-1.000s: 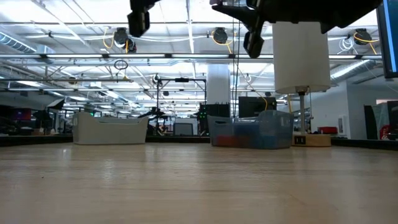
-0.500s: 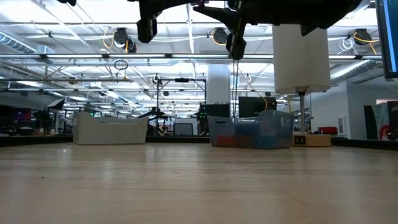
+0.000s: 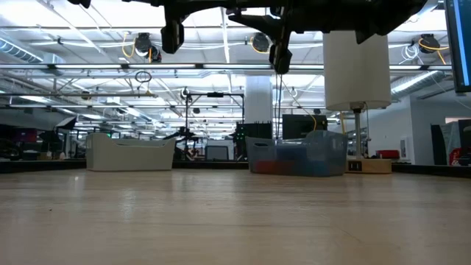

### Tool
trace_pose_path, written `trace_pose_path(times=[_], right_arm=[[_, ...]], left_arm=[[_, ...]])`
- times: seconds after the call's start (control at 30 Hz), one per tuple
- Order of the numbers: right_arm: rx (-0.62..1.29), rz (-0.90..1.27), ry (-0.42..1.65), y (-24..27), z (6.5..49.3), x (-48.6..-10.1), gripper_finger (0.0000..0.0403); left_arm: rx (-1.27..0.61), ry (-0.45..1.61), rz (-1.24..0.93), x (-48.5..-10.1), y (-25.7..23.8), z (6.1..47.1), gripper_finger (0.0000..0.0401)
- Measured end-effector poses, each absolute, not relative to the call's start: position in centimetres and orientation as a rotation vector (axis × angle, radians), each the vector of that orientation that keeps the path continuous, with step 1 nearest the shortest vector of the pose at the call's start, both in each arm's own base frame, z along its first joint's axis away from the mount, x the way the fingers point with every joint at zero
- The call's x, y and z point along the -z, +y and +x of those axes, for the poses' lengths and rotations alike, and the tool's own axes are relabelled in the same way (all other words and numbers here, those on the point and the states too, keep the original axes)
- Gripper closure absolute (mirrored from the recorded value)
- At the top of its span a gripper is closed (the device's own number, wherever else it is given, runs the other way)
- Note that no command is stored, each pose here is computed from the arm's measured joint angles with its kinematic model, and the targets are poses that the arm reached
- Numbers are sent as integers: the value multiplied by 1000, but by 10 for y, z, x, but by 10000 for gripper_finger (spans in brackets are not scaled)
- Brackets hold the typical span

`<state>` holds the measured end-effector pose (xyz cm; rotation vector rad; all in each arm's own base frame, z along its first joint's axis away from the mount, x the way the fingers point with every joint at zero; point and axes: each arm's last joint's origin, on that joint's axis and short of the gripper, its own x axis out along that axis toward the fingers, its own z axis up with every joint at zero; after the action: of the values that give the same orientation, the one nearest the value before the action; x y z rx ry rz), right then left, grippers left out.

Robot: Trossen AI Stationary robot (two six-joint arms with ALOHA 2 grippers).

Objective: Pick and place Stapler, Stapler remover, tape
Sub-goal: Put the purple staple remover into the white bin

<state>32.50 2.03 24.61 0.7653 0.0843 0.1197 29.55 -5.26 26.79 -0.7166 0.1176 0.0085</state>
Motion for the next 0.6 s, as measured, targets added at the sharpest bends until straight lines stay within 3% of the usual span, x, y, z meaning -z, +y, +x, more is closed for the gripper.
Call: trace_pose_path(times=[0.23, 0.47, 0.6], right_arm=[[-82, 769, 70, 18, 326, -245, 358], [-85, 758, 74, 18, 326, -245, 355], [-135, 733, 108, 19, 324, -245, 332]], left_arm=[[-15, 101, -689, -269, -48, 297, 386], [0, 114, -673, -269, -46, 297, 386], [15, 159, -670, -268, -46, 294, 387]])
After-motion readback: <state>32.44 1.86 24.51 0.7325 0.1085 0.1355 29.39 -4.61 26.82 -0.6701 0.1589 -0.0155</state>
